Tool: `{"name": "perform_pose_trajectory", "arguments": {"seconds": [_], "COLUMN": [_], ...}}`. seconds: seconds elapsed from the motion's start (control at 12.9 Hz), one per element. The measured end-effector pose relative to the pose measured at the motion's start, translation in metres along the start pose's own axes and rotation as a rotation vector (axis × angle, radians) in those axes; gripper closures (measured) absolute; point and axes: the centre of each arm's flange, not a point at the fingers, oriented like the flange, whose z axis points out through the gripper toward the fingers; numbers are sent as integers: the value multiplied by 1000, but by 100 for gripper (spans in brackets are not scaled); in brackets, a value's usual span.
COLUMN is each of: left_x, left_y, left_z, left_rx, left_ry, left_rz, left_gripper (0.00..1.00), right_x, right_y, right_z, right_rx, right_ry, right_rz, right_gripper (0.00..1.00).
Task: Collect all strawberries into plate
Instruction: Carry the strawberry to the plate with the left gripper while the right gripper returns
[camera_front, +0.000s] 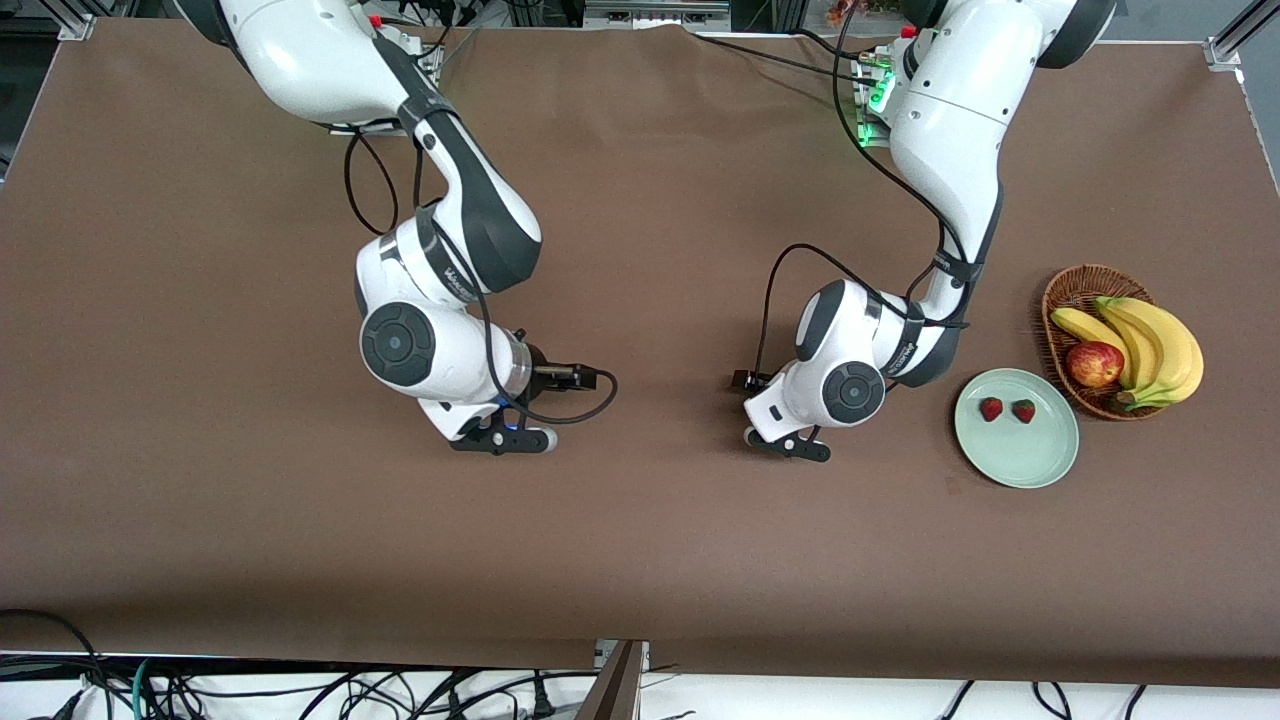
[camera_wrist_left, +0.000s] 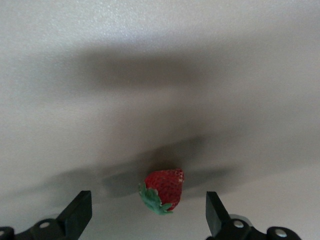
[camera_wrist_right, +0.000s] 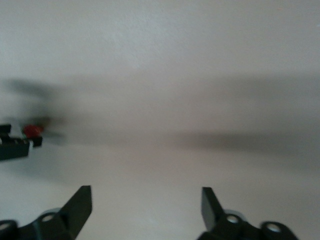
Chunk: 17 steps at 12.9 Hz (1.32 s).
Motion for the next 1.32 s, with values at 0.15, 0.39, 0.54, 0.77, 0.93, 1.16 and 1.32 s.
{"name": "perform_pose_trajectory", "arguments": {"seconds": [0.15, 0.39, 0.54, 0.77, 0.93, 1.16, 1.32], "left_x": [0, -1, -1, -1, -1, -1, 2], "left_y": [1, 8, 7, 7, 7, 7, -1], "left_z": [3, 7, 6, 5, 4, 4, 0], "left_rx": [1, 5, 10, 11, 11, 11, 14], "left_ry": [-2, -5, -3, 0, 0, 0, 12], "left_rz": [-8, -11, -15, -30, -57, -71, -88], "left_gripper": [7, 23, 41, 59, 67, 67, 67], "right_x": [-10, -33, -58, -112, -133, -130, -122], "right_y": [14, 44, 62, 86, 115, 180, 220], "right_z": [-24, -64, -96, -140, -169, -203, -215], "right_rx": [-45, -87, -127, -154, -165, -160, -155], "right_ry": [-17, -67, -53, -26, 8, 48, 56], "right_rz": [-18, -49, -63, -64, -45, -55, -126], "right_gripper": [0, 0, 0, 0, 0, 0, 0]}}
